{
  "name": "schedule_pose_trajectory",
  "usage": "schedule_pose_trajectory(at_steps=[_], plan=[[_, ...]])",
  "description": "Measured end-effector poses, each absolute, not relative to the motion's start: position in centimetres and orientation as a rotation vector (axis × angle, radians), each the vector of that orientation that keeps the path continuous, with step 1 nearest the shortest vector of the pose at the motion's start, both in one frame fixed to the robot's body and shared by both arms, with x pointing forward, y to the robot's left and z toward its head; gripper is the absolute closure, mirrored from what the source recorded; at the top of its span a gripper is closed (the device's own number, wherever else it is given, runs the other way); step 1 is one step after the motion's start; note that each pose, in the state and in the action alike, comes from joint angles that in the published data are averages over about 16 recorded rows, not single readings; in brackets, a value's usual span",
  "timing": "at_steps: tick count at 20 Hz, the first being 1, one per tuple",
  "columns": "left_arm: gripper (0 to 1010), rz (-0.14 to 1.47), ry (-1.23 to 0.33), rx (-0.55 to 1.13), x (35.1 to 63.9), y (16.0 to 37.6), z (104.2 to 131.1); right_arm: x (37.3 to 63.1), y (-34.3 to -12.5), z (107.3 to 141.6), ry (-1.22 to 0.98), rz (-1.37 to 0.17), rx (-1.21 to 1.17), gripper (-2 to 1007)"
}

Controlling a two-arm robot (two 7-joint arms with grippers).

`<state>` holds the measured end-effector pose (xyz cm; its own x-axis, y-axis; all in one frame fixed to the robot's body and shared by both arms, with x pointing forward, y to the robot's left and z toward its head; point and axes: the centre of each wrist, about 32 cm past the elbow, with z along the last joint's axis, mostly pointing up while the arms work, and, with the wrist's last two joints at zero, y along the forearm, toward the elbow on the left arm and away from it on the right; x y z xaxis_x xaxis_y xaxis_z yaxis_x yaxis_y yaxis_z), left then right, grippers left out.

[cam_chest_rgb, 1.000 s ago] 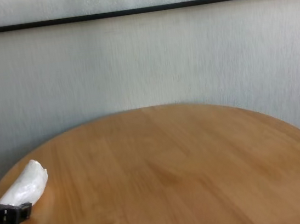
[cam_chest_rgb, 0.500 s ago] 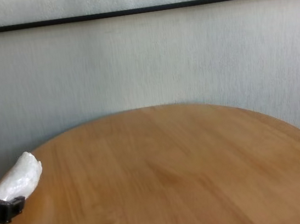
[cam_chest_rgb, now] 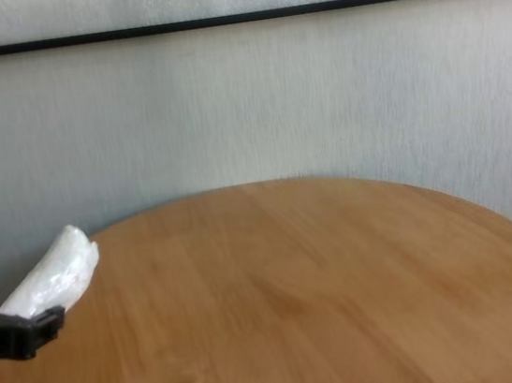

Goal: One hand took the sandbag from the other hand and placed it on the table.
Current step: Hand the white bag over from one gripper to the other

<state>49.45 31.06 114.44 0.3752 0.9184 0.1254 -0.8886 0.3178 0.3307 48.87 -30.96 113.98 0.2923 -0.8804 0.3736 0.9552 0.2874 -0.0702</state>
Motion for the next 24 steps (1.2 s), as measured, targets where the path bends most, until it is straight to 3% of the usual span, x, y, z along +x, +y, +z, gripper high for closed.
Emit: schedule_pose_trajectory(at_steps=[14,24], plan=[[650,1.081,0.024,0.298,49.8,29.2,116.5,48.9,-31.0,114.0,-0.285,-1.248,-0.304,4],[650,1.048,0.022,0.262,50.2,29.1,117.0,48.9,-31.0,114.0,-0.285,-1.248,-0.304,4]])
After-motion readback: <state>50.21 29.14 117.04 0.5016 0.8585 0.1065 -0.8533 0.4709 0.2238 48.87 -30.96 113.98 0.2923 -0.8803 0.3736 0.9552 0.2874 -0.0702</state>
